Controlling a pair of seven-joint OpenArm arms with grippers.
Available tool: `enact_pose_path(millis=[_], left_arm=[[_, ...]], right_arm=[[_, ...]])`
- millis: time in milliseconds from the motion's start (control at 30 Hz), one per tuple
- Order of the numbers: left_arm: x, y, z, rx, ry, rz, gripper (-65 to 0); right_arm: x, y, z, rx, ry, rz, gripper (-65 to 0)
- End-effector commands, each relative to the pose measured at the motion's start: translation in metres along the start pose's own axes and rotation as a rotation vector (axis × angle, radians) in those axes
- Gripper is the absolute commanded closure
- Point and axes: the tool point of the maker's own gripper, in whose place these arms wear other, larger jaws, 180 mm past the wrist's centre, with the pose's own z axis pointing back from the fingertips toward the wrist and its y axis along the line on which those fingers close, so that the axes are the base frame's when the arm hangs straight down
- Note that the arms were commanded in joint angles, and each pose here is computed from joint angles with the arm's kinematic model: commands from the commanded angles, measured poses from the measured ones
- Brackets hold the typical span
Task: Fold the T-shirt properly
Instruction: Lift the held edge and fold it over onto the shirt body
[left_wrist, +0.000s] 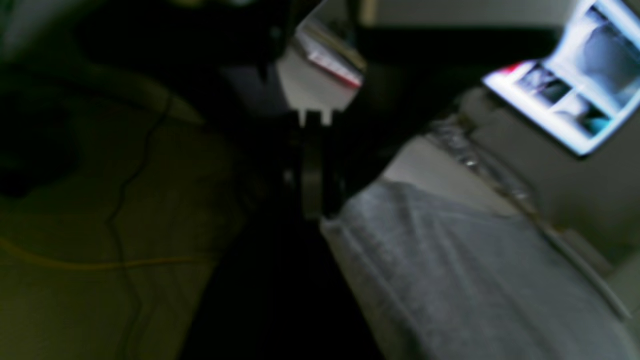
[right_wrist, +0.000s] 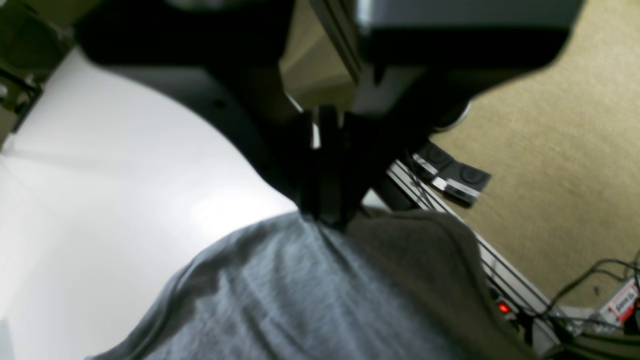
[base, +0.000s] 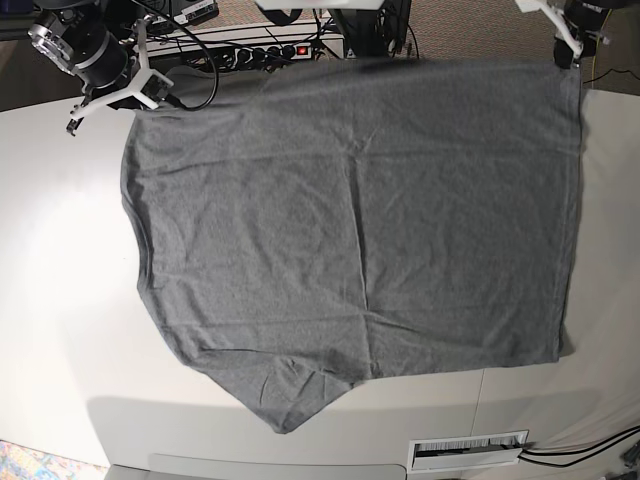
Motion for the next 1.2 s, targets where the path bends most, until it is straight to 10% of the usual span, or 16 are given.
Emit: enact_pose_path(millis=[0,567,1167], left_arm=[[-0.005,0.012,0.004,0.06,0.008,-0.037,0.0],[-0.039,0.096,-0.001,0.354,0.092,-0.065,0.0],[-0.096,0.216,-0.028,0.624,0.077,0.371,0.0]], right_arm=[[-0.002,-0.007,0.003,-0.025,0.015,0.022,0.0],[0.046,-0.068,0.004,-0.209,-0.168,0.025,0.0],[0.076,-0.161,-0.016,-0.375,-0.394,-0.209,0.0]])
